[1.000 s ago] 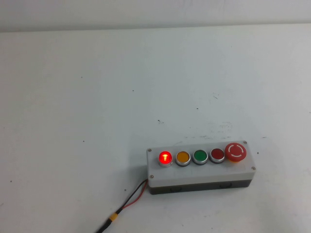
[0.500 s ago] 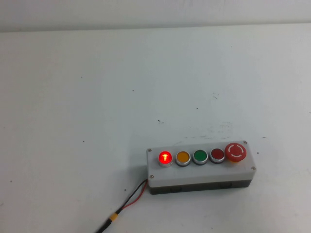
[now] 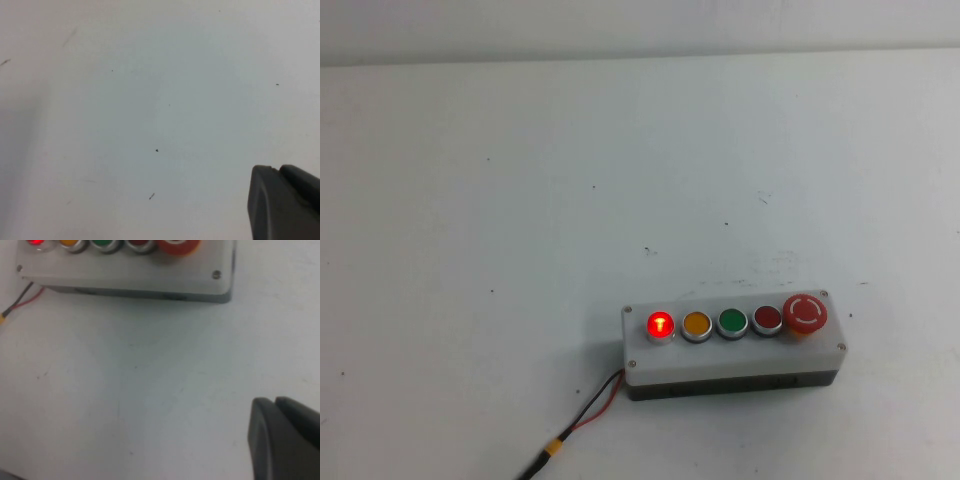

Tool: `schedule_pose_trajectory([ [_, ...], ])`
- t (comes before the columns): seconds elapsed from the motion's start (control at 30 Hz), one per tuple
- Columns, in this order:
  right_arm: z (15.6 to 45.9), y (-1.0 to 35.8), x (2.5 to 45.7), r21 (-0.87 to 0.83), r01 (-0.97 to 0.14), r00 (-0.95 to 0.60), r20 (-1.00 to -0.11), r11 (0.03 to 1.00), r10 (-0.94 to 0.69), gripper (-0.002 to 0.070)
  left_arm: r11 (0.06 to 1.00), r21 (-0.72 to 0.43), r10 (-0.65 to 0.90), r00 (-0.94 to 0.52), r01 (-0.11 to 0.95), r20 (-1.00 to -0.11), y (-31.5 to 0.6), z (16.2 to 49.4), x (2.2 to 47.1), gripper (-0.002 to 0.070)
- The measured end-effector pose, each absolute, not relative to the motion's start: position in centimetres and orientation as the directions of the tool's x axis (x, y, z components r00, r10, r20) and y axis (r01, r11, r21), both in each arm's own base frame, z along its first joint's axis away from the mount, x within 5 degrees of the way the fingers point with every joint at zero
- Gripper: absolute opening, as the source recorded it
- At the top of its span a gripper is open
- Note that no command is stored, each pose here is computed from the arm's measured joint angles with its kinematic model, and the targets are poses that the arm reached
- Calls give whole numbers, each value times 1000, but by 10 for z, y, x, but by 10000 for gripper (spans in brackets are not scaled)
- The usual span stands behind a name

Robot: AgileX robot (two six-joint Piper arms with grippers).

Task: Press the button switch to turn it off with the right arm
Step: Press the button to turn off

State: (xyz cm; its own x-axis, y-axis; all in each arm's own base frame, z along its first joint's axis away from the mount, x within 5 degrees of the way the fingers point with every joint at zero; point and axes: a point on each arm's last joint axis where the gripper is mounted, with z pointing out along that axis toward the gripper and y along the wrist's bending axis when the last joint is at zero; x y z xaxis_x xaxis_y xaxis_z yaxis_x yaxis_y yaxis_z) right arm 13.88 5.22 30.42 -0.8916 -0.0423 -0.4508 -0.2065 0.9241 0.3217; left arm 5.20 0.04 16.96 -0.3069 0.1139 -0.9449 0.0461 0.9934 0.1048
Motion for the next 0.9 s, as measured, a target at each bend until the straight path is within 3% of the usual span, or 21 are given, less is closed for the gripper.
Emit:
schedule_pose_trajectory([
  [0.23, 297, 112, 184, 282, -361, -902, -347, 889, -256, -15, 993, 105, 114, -307, 46, -945, 0, 170, 52, -2],
  [0.53, 306, 206, 214, 162, -559, -800, -364, 813, -477, -15, 993, 105, 114, -307, 46, -945, 0, 170, 52, -2],
  [0.67, 304, 240, 229, 158, -598, -774, -368, 786, -515, -15, 993, 105, 114, -307, 46, -945, 0, 170, 52, -2],
  [0.9, 276, 285, 262, 135, -616, -769, -317, 776, -555, -15, 993, 105, 114, -307, 46, -945, 0, 170, 52, -2],
])
